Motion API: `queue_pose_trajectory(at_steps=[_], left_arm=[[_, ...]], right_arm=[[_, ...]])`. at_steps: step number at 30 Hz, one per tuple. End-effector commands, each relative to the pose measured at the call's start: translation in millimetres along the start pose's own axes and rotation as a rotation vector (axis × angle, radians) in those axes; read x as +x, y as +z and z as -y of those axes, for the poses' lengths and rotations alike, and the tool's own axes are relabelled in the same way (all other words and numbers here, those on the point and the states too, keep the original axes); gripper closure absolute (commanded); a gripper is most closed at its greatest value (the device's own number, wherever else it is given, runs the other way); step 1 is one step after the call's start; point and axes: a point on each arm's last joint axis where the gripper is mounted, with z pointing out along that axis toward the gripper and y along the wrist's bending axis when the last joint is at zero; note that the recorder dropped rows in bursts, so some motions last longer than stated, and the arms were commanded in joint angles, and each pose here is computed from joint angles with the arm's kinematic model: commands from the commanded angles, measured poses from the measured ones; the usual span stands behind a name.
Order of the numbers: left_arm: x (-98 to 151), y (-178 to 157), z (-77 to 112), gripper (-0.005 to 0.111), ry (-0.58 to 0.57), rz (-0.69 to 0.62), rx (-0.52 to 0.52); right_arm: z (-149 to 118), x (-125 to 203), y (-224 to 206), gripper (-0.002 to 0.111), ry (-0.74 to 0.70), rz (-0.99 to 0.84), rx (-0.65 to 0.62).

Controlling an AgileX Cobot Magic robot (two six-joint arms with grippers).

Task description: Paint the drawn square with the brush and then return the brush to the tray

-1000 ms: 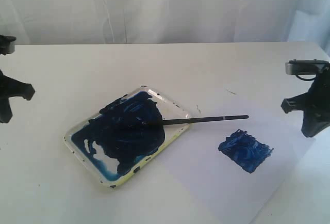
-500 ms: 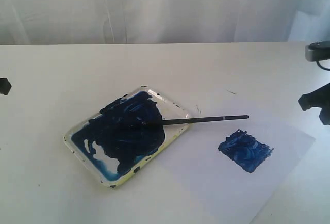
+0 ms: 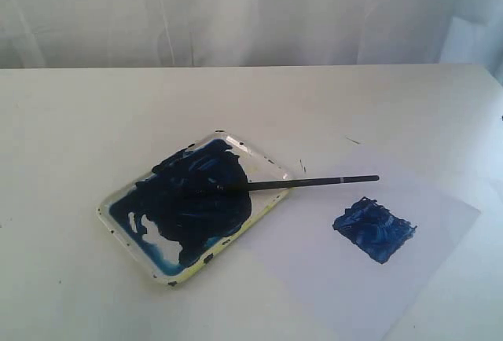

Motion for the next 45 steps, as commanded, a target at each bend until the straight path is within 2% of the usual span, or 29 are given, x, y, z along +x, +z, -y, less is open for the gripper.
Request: queue_pose_trajectory(at_steps=[1, 5, 9, 12, 15, 19, 24, 29, 34, 40, 45], left_arm=[[22.3, -57.7, -1.0, 0.107, 0.01, 0.256, -0.045], [57.3, -111.5, 1.8, 0.107, 0.009, 0.418, -0.05], [108.5, -154.1, 4.9, 0.107, -0.005, 0.534, -0.05], [140.6, -165.2, 6.1, 0.107, 0.003, 0.64, -0.059], [174.7, -167.5, 7.1, 0.107, 0.006, 0.736, -0.068], [179.0, -157.0, 5.4, 0.107, 0.013, 0.671, -0.087], [174.3, -135.9, 4.5, 0.107, 0.024, 0.673, -0.094], [179.3, -104.8, 4.0, 0.107, 0.018, 0.566, -0.086], [185.2, -79.6, 6.8, 0.107, 0.004, 0.486, -0.043], [185.5, -66.1, 6.5, 0.107, 0.004, 0.491, -0.043], [183.4, -60.4, 4.1, 0.107, 0.018, 0.525, -0.072]], right_arm=[[-6.3, 11.8, -49.0, 0.108, -0.012, 0.176, 0.046], [-15.5, 34.3, -107.7, 0.108, -0.023, 0.388, 0.1], [-28.4, 67.4, -162.2, 0.108, -0.016, 0.617, 0.14], [-36.1, 92.3, -178.1, 0.108, -0.02, 0.71, 0.159], [-43.0, 119.4, -176.7, 0.108, -0.024, 0.767, 0.176], [-46.3, 134.4, -168.8, 0.108, -0.025, 0.784, 0.183], [-46.5, 138.2, -150.2, 0.108, -0.009, 0.73, 0.162], [-45.8, 143.5, -120.6, 0.108, 0.084, 0.68, 0.122], [-46.9, 152.2, -93.5, 0.108, 0.101, 0.606, 0.102], [-46.0, 146.1, -97.6, 0.108, 0.139, 0.694, 0.097], [-43.8, 144.8, -80.1, 0.108, 0.174, 0.813, 0.108]])
